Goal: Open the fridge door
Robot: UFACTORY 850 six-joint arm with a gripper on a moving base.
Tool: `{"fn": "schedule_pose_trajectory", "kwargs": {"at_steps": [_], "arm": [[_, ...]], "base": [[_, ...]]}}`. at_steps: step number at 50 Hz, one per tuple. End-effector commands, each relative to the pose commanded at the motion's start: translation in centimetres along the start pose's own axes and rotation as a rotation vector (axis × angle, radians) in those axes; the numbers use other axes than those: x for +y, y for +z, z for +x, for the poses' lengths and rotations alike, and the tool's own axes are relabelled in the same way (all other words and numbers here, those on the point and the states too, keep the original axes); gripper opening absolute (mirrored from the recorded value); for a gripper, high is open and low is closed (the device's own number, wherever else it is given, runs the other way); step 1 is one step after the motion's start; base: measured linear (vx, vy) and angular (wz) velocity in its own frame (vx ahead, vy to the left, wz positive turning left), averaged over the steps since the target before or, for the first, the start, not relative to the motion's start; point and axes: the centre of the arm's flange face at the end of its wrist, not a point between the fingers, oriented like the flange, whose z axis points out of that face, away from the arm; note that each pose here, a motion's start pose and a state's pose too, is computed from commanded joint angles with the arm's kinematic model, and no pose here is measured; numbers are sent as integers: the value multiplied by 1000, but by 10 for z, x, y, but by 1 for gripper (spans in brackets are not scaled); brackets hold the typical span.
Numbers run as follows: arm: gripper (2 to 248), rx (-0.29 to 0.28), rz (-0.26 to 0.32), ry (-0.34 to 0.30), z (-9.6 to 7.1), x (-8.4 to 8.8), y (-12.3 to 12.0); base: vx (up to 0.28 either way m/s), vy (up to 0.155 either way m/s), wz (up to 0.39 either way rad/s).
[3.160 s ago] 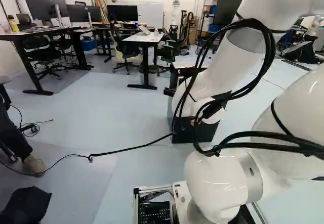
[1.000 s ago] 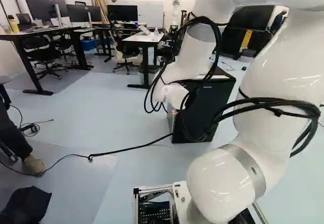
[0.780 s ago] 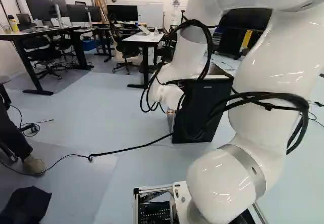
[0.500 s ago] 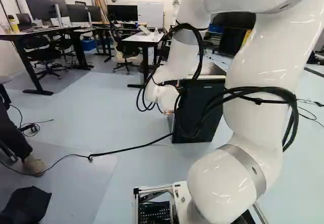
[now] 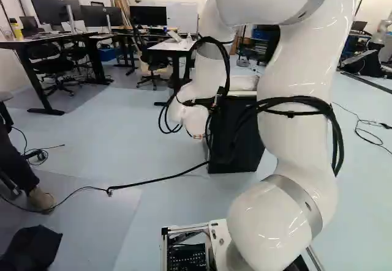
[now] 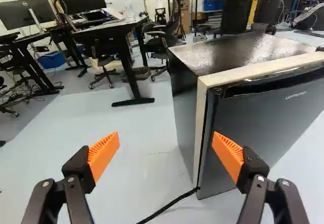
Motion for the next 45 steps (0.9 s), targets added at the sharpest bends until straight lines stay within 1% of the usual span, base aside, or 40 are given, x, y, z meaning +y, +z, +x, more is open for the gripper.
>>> {"fn": "schedule_pose_trajectory", "kwargs": {"at_steps": [34,45], "arm": [[247,75,-151,28,-28,-15,36],[247,112,-196,44,-30,-19,44]], "base": [[0,0,0],[0,0,0]]}}
